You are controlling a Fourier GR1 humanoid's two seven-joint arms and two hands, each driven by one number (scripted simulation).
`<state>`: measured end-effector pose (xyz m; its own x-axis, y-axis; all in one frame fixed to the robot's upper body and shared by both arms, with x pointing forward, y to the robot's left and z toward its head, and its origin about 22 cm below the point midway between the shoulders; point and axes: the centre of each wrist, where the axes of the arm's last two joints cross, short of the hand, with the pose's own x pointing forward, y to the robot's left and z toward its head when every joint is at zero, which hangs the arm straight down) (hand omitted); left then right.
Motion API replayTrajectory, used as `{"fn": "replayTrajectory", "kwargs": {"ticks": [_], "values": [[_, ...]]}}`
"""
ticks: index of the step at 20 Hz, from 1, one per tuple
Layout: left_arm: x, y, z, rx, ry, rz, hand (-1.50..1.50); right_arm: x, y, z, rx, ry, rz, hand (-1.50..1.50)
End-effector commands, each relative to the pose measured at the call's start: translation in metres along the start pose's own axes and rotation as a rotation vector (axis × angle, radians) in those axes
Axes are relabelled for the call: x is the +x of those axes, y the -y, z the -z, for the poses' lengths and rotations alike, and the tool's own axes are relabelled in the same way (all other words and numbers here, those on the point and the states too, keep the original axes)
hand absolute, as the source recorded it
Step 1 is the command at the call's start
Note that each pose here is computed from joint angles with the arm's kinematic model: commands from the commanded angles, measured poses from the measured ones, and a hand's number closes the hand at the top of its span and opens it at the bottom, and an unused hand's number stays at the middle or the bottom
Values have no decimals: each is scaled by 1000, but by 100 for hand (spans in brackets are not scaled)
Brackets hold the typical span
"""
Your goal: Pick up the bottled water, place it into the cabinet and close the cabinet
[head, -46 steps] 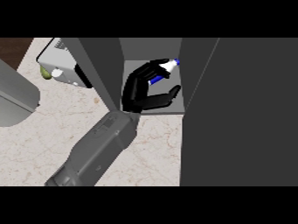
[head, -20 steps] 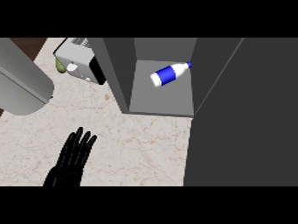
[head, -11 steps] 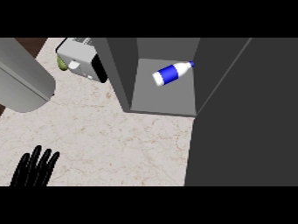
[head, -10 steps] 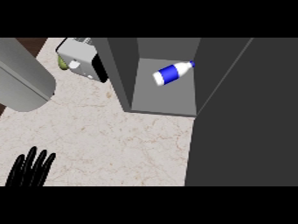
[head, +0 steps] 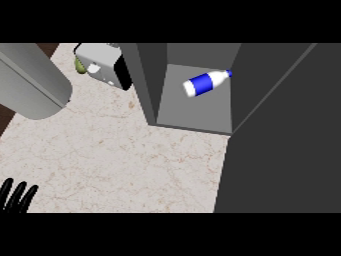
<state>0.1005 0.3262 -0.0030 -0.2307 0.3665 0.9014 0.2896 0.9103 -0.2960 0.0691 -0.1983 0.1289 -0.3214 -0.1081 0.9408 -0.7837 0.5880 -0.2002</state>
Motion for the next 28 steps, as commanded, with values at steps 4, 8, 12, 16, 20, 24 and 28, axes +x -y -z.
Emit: {"fn": "replayTrajectory", "kwargs": {"ticks": [4,8,12,16,20,24,28], "values": [[15,-17,2,-22,14,20,-150,8,0,22,181,-71,-83,150],[21,-21,2,-44,5,28,-150,-4,0,30,154,-65,-48,150],[22,-22,8,-50,18,12,-150,-3,3,33,125,-54,-26,150],[27,-28,8,-49,20,33,-150,-14,4,36,56,-56,22,150],[30,-29,19,-61,44,39,-150,-17,5,36,45,-51,72,150],[32,-26,18,-78,43,22,-150,-26,6,34,10,-60,133,150],[40,-32,25,-97,44,38,-150,-33,5,33,13,-47,215,150]]}}
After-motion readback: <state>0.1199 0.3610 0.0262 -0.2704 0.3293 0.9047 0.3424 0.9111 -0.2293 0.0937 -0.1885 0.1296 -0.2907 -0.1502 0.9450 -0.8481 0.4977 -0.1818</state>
